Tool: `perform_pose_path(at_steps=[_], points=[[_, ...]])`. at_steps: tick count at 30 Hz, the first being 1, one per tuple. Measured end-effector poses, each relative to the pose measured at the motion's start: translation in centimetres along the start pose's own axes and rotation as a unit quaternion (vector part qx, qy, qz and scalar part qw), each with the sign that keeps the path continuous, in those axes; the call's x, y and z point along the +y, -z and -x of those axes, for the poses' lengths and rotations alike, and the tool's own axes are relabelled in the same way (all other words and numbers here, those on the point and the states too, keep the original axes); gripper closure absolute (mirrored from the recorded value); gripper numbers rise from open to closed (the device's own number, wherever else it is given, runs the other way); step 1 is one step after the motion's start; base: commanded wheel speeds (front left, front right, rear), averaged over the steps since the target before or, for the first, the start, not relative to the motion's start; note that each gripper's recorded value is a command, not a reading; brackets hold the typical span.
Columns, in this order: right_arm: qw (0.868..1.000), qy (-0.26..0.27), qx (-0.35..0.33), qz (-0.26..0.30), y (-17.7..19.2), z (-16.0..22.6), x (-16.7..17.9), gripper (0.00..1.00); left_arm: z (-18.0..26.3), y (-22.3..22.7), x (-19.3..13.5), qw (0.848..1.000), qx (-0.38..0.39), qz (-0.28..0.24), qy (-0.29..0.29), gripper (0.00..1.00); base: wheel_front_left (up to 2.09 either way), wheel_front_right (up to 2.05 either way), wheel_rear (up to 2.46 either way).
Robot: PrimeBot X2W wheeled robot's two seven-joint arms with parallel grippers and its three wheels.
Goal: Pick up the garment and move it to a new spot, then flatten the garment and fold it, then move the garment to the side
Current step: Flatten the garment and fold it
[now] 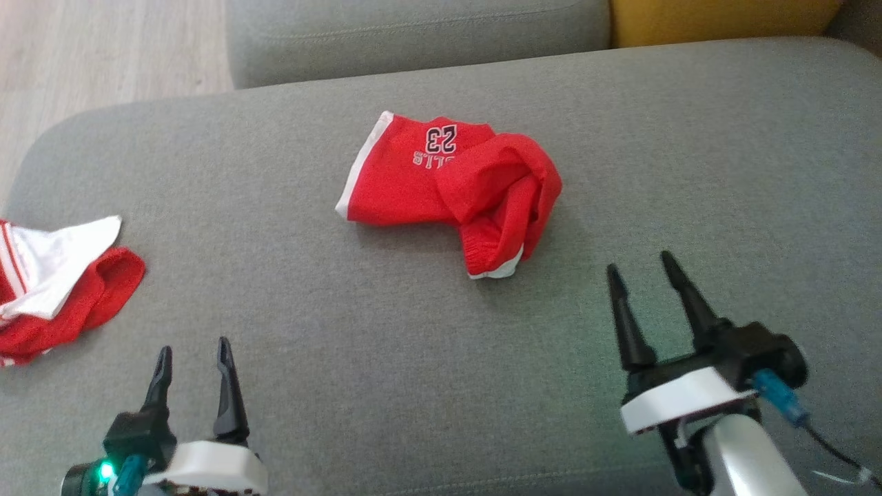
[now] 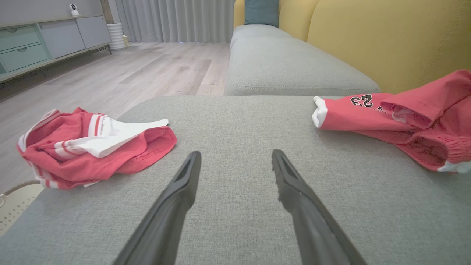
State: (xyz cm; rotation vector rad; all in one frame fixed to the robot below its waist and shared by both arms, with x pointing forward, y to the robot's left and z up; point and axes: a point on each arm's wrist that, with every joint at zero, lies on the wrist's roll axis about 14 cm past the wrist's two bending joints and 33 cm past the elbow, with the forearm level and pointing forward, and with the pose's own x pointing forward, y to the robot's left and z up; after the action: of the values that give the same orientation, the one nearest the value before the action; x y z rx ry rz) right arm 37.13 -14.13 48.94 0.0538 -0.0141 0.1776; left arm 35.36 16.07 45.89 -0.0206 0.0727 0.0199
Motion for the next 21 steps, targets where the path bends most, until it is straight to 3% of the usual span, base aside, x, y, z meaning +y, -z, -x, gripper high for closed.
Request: perform_pose_path(at_steps=[9,21], points=[[0.992,-0.105,0.071,0.002,4.4,-2.2,6.2,0.00,-0.1,0.4,0.1,1.000,0.007,0.007,-0.003,0.00,0.00,0.00,0.00],[0.984,-0.115,0.133,-0.009,8.4,-5.4,6.6,0.00,0.3,1.6,2.1,0.999,0.026,0.009,-0.029,0.00,0.00,0.00,0.00]])
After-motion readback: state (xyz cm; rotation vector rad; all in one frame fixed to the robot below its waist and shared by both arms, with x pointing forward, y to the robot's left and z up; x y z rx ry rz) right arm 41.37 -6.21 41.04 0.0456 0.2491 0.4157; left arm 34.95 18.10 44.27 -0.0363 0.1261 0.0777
